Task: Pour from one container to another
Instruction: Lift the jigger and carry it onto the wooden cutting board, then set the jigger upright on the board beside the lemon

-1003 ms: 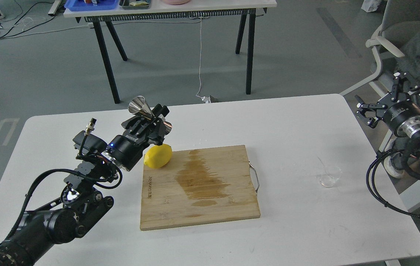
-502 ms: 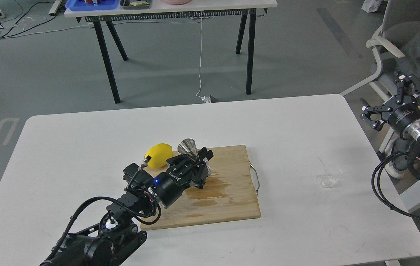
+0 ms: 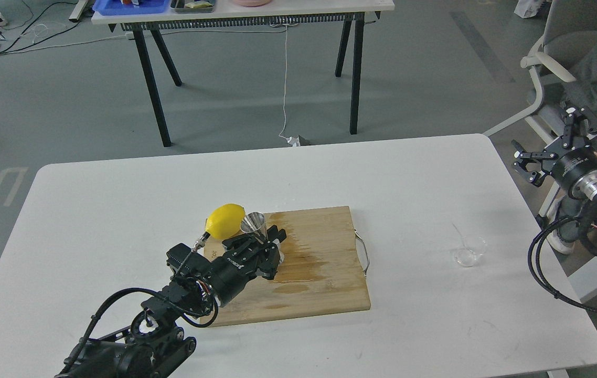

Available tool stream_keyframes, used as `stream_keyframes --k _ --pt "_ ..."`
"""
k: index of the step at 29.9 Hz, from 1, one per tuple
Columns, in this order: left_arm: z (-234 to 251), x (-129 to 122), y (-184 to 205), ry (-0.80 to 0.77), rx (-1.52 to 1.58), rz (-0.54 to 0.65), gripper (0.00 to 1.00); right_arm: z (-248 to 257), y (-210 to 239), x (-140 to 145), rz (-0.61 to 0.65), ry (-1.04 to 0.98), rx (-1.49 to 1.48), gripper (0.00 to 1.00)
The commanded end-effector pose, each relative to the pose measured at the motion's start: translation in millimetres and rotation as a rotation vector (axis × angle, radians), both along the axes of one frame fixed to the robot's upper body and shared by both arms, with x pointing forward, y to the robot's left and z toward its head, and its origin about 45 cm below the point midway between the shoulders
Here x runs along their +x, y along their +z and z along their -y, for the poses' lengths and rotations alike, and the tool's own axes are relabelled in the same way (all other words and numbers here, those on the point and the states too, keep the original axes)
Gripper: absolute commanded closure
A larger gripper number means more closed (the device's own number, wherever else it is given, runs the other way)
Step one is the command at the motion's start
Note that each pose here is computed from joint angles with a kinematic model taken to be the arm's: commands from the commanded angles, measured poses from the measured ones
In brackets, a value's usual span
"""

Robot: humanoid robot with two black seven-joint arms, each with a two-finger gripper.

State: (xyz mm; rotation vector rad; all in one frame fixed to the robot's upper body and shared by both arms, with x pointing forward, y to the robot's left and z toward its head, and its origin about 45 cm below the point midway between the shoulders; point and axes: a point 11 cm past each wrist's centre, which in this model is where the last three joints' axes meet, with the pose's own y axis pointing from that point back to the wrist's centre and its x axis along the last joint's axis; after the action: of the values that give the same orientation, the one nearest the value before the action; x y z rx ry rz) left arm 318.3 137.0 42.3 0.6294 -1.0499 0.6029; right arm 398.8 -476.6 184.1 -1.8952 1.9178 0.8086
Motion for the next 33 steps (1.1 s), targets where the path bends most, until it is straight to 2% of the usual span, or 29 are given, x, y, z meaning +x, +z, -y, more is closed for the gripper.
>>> stream_keyframes --k 1,13,27,33 --pt "2.0 1.1 2.3 -0.002 -0.008 0.004 0.80 -0.5 -0.3 0.1 0.000 0.000 0.002 0.01" --pt "8.3 0.7 7.4 -0.012 -0.029 0.012 0.60 -1.4 -1.0 0.2 -0.001 0.002 0.002 0.01" --pt "8.9 -0.4 6.8 -0.016 -0.029 0.011 0.56 -1.6 -1.2 0.2 -0.002 0.003 0.002 0.01" --pt "15.7 -3.5 10.4 -0.029 -0.051 0.015 0.26 -1.6 -1.2 0.2 -0.002 0.003 0.002 0.01"
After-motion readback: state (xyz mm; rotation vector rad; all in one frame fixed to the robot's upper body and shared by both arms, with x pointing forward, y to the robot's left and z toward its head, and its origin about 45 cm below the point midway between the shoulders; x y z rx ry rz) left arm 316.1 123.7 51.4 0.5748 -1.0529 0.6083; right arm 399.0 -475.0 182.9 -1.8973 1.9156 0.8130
